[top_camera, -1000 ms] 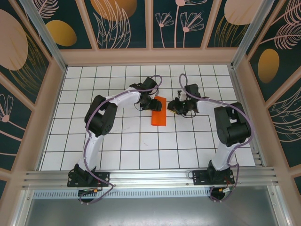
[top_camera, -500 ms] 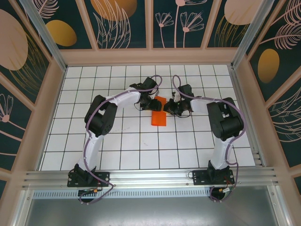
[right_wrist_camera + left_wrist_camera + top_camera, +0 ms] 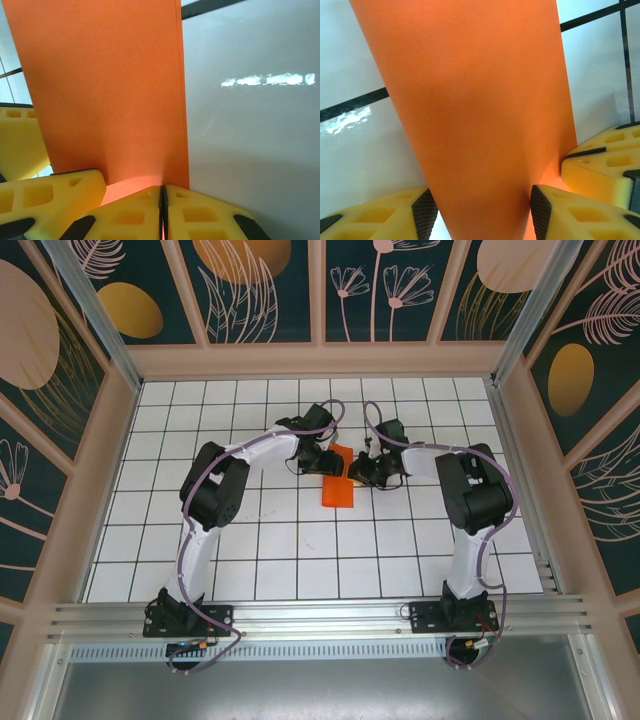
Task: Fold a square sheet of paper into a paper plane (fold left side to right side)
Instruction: Hold the square sheet of paper at the center of the table.
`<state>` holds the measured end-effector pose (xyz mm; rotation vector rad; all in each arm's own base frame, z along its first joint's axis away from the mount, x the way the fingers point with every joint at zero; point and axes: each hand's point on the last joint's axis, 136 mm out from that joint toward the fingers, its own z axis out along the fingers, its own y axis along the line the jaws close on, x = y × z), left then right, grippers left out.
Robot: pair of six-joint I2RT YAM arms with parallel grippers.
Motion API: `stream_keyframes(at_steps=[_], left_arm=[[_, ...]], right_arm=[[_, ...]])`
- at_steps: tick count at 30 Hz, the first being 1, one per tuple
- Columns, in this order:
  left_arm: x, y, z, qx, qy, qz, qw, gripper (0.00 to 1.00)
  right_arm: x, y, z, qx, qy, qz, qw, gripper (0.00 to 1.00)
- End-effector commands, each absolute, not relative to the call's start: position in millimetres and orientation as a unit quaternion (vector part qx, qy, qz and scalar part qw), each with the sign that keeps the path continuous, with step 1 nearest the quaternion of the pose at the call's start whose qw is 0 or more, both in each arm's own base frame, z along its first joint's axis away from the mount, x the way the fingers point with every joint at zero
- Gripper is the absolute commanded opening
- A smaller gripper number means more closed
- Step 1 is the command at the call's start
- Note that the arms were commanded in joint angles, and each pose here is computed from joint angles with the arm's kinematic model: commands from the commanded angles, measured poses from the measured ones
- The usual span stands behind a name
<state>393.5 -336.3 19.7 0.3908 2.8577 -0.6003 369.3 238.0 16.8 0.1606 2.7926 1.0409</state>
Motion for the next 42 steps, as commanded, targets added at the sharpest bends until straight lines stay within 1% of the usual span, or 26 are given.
stream_keyframes(at_steps=[1,6,11,12,15,17,21,25,29,36,42], left_arm=[[400,-335,3,0.126,0.966,-0.19,0.12,0.59],[418,-324,52,0.1,0.957,-0.208,0.173,0.64],[423,-311,92,0.085,0.948,-0.222,0.212,0.66],[420,-315,99,0.088,0.944,-0.237,0.213,0.65],[403,-339,113,0.1,0.919,-0.327,0.194,0.53],[393,-356,118,0.11,0.902,-0.377,0.177,0.5],[384,-375,107,0.119,0.896,-0.399,0.154,0.49],[388,-370,79,0.103,0.912,-0.371,0.141,0.47],[387,-371,58,0.097,0.918,-0.364,0.125,0.44],[389,-347,22,0.085,0.944,-0.296,0.121,0.41],[388,-331,1,0.072,0.952,-0.274,0.111,0.4]], right_arm=[[354,223,-15,0.06,0.955,0.286,0.045,0.12],[350,221,-21,0.061,0.957,0.28,0.037,0.13],[349,220,-22,0.06,0.958,0.276,0.037,0.12],[349,220,-21,0.061,0.958,0.277,0.039,0.13],[350,221,-20,0.06,0.958,0.279,0.041,0.13],[351,222,-18,0.061,0.957,0.281,0.043,0.12],[352,223,-18,0.06,0.956,0.283,0.044,0.13],[351,223,-19,0.06,0.956,0.282,0.043,0.13],[352,224,-18,0.059,0.956,0.283,0.044,0.13],[351,224,-19,0.059,0.957,0.281,0.043,0.13],[351,223,-18,0.057,0.958,0.278,0.043,0.13]])
